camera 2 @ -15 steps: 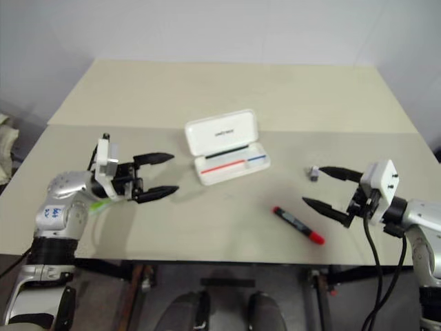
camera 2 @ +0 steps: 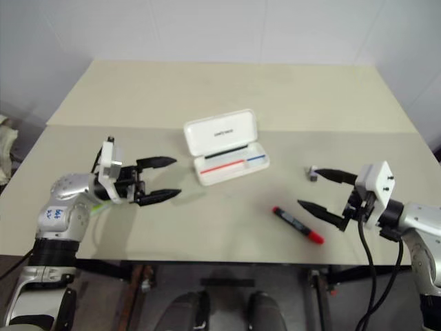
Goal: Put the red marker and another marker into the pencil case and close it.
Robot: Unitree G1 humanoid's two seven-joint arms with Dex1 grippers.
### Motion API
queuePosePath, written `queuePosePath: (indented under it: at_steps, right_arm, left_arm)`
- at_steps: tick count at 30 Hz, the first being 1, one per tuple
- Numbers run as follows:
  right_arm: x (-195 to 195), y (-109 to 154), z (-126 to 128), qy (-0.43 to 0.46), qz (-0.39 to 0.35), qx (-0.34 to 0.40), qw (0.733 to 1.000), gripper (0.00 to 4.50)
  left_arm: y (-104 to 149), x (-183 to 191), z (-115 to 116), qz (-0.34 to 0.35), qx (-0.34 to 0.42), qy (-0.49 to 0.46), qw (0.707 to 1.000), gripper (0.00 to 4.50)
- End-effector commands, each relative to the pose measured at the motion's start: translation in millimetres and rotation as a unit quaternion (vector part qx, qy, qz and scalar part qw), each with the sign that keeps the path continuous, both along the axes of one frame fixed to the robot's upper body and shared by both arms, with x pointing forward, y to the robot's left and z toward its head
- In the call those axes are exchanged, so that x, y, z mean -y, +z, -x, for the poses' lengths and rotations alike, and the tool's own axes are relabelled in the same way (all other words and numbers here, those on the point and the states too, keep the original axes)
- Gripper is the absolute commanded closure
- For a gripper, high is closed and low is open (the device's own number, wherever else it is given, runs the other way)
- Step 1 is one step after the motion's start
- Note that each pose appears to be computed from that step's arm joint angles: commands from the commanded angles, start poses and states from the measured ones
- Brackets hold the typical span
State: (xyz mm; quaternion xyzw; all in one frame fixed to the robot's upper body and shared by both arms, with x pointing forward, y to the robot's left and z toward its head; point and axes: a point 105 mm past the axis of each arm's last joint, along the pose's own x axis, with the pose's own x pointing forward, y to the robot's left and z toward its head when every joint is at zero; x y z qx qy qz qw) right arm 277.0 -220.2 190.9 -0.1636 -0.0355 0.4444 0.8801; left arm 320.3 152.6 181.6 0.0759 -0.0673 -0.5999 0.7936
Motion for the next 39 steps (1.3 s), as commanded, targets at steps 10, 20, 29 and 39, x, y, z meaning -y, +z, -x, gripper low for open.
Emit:
queuePosePath:
  at_steps: [10, 20, 29, 39]
  right_arm:
    - [-48, 5, 2, 0.063, -0.039, 0.025, 0.997, 0.0]
    - [-75, 2, 9, 0.069, -0.069, 0.041, 0.994, 0.0]
    - [-83, 8, 11, 0.066, -0.08, 0.06, 0.993, 0.0]
    - [-87, 13, 14, 0.062, -0.084, 0.074, 0.992, 0.0]
  left_arm:
    - [-11, 21, -16, -0.064, 0.014, 0.028, 0.997, 1.98]
    - [-7, 60, -50, -0.101, 0.03, 0.027, 0.994, 1.98]
    - [-27, 70, -48, -0.162, 0.009, -0.005, 0.987, 1.98]
    - [-37, 81, -63, -0.185, 0.011, 0.027, 0.982, 1.98]
